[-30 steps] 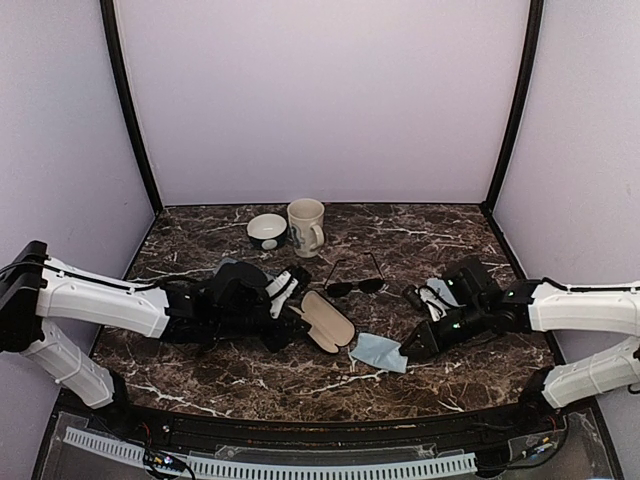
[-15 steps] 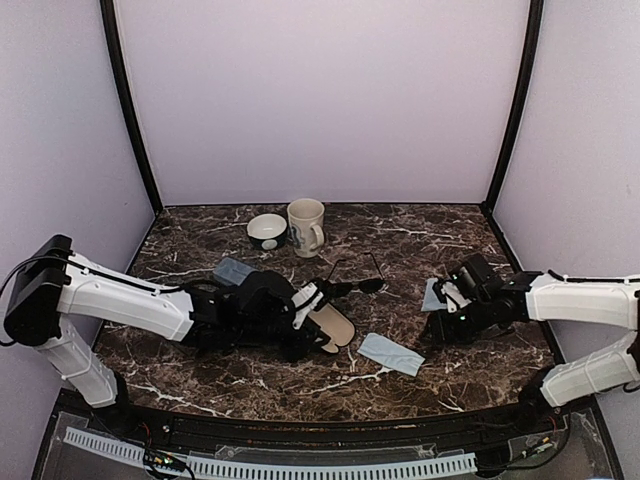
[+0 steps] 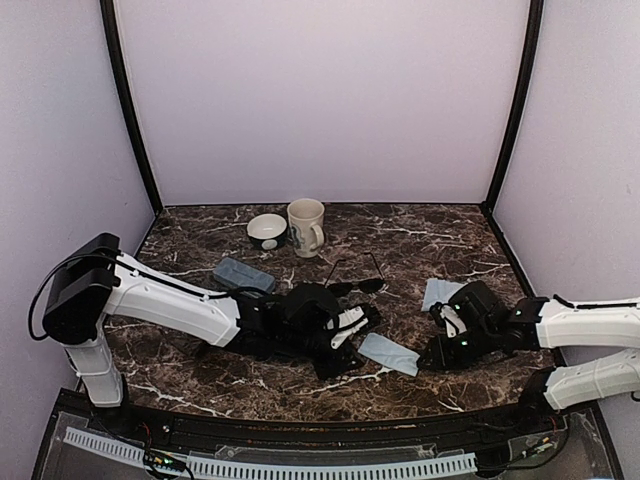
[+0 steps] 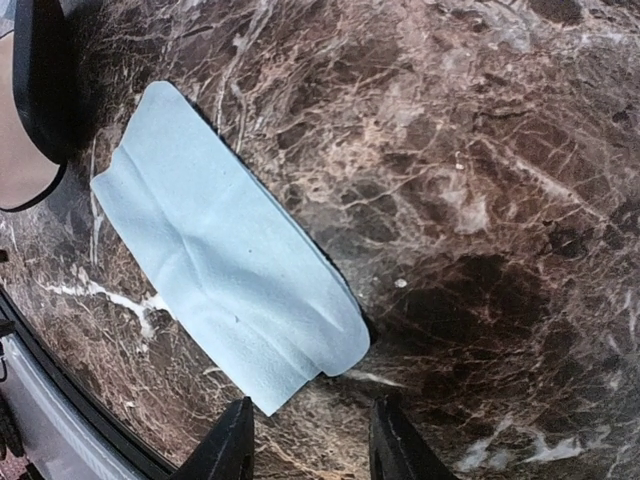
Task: Organize the sunglasses
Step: Pick up the folded cleaning cloth from the center of the board.
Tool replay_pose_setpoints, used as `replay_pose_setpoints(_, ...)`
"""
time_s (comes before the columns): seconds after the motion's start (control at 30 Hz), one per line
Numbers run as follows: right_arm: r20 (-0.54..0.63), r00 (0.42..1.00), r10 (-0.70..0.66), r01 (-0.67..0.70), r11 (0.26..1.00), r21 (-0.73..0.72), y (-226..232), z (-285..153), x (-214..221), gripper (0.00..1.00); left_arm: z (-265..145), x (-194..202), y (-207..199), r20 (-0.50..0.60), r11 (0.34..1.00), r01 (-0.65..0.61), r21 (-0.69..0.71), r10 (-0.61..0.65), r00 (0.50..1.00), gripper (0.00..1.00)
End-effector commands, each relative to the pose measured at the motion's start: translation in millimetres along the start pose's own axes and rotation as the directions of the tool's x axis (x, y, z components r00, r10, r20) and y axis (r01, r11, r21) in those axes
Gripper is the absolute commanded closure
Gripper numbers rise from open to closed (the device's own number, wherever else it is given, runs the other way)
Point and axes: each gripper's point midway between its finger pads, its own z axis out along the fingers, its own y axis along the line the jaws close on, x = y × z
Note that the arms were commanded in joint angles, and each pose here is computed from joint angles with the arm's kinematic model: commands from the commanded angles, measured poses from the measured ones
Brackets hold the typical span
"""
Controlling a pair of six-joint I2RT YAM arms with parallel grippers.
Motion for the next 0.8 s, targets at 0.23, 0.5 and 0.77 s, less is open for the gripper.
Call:
replay_pose_setpoints(0.23, 0.07, 0.995, 0.064, -0.065, 0.998, 0.007, -0.6, 11.8, -13.5, 0.64, 13.3, -7.8, -13.6, -0.011, 0.997, -0.027, 0.075, 0.028, 1.0, 0.69)
replay_pose_setpoints(0.5, 0.065, 0.995, 0.07, -0.071, 0.997, 0.014, -0.5, 20.5, -17.2, 0.72, 14.3, -0.1, -13.6, -0.028, 0.998, -0.019, 0.067, 0.02, 0.999, 0.69)
replay_pose_setpoints(0.77, 0.121, 0.992, 0.048, -0.056, 0.997, 0.061, -5.3, 18.4, -34.9, 0.84, 14.6, 1.9, -11.2, -0.034, 0.998, -0.027, 0.05, 0.029, 0.999, 0.69)
